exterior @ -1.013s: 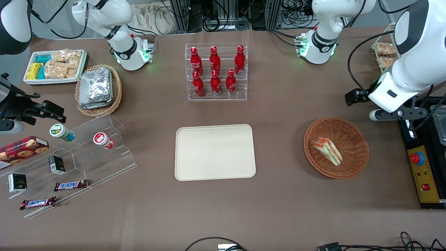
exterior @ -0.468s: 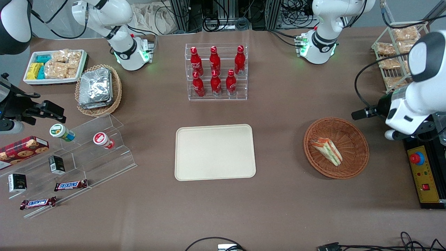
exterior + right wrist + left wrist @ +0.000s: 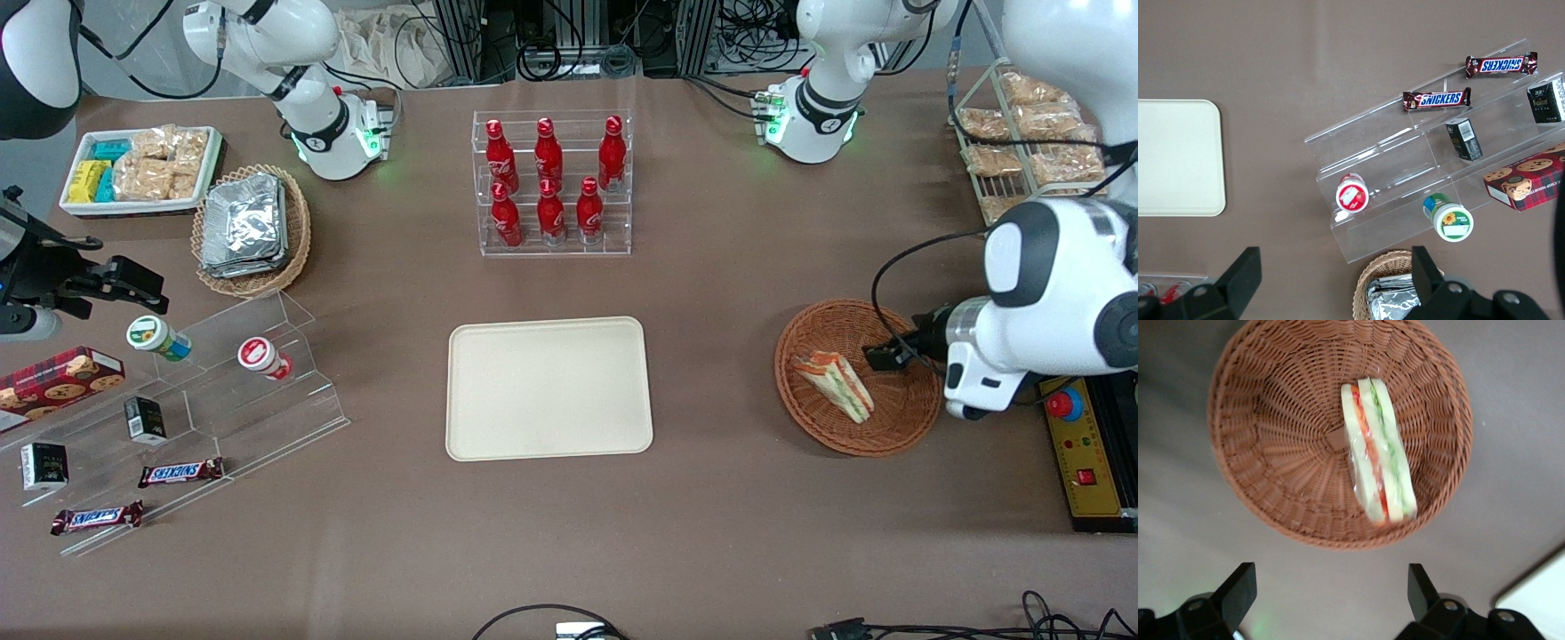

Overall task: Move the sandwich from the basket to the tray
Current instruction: 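Lower the open left gripper over the wrapped sandwich in the basket, then close the left gripper on the wrapped sandwich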

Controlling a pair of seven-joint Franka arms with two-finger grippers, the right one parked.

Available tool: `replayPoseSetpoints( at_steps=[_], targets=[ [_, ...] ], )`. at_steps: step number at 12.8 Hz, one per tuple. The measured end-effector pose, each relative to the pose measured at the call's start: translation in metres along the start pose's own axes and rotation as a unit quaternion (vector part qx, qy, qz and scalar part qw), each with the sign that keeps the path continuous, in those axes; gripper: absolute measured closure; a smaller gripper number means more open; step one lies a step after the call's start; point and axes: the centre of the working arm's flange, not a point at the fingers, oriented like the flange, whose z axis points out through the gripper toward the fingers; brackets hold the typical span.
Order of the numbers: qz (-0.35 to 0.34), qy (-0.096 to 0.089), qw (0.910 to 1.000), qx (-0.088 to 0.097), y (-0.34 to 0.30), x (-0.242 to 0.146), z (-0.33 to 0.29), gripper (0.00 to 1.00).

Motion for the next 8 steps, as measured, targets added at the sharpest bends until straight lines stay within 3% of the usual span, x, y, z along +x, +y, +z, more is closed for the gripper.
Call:
replayPoseSetpoints(
  at_steps=[8],
  targets=[
    [-0.065,-0.012,0.9977,-0.013,0.030,0.043,0.096,0.00]
  ],
)
